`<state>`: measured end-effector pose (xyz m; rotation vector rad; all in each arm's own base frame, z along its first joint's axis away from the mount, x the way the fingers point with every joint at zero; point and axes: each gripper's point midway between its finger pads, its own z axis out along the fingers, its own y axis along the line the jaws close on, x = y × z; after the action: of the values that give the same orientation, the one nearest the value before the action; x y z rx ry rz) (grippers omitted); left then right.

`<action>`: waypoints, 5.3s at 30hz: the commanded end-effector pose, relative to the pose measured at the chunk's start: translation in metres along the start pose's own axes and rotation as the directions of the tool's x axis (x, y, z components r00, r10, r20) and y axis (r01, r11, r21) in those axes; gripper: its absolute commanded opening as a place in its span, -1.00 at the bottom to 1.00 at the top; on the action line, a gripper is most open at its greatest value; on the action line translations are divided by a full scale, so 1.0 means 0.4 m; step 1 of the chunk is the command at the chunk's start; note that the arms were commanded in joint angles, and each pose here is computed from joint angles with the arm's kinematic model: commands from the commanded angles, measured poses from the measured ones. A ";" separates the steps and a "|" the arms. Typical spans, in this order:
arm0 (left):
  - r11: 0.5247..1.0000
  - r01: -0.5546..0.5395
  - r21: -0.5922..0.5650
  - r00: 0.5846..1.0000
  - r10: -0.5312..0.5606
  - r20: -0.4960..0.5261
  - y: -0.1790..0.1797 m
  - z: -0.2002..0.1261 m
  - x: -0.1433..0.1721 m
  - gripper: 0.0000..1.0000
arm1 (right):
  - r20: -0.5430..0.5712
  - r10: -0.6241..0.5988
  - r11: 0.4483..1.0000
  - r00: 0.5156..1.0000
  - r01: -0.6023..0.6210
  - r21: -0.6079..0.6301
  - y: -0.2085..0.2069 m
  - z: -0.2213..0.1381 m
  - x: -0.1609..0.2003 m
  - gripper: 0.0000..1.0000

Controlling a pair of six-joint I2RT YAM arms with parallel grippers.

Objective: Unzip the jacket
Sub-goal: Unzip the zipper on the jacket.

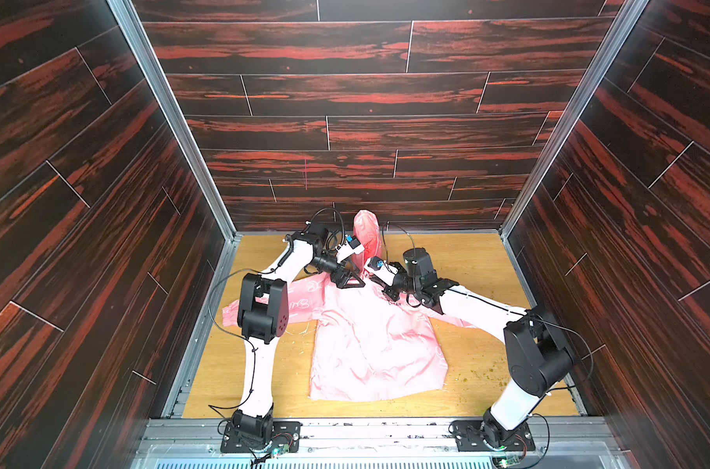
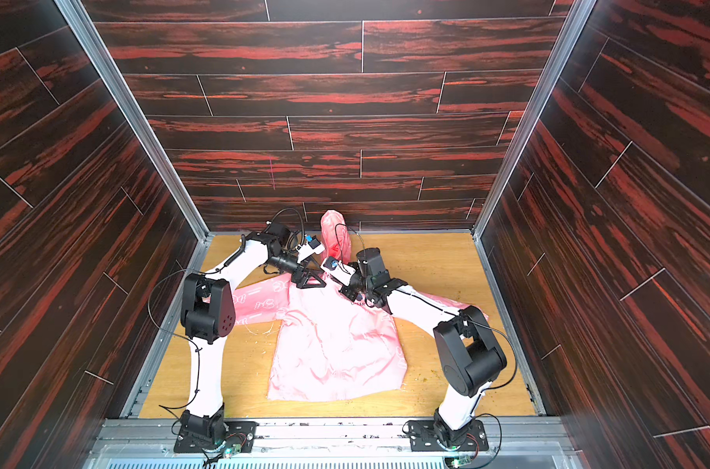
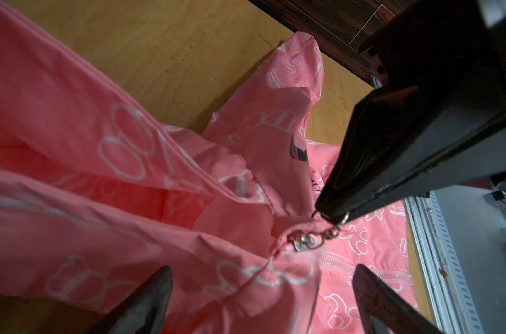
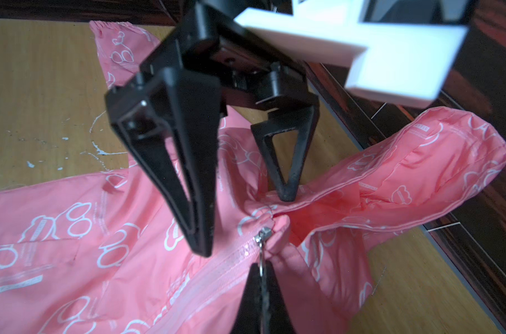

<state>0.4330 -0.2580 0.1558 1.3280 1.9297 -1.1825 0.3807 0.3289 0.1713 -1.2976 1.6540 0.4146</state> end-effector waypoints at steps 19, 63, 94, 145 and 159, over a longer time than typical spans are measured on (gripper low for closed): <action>0.952 -0.271 0.143 0.953 0.286 -0.103 -0.154 -0.034 -0.038 0.75 | 0.049 -0.250 0.967 0.967 0.247 0.064 0.037 -0.093 -0.082 -1.00; 0.967 -0.189 0.169 0.963 0.217 -0.161 -0.136 0.039 0.013 -0.38 | 0.027 -0.313 0.947 0.950 0.309 0.089 0.053 -0.110 -0.112 -1.00; 0.977 0.157 0.147 0.973 -0.179 0.146 -0.037 -0.064 -0.152 -1.00 | -0.316 -0.396 0.796 0.862 0.494 0.349 0.023 -0.031 0.001 -1.00; 0.923 0.223 -0.313 0.974 -0.200 0.104 0.252 -0.042 -0.051 -1.00 | -0.616 -0.172 0.923 0.769 -0.094 -0.374 0.938 -0.294 0.237 -1.00; 0.616 0.192 -0.764 0.965 0.022 0.260 0.128 -0.323 -0.128 1.00 | -0.613 0.514 0.824 0.600 -0.544 0.158 0.581 -0.217 0.142 0.11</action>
<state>0.4880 -0.1984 0.1727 0.7929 2.0539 -0.6101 0.1087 0.3283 0.0718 -1.2513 2.5751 0.2791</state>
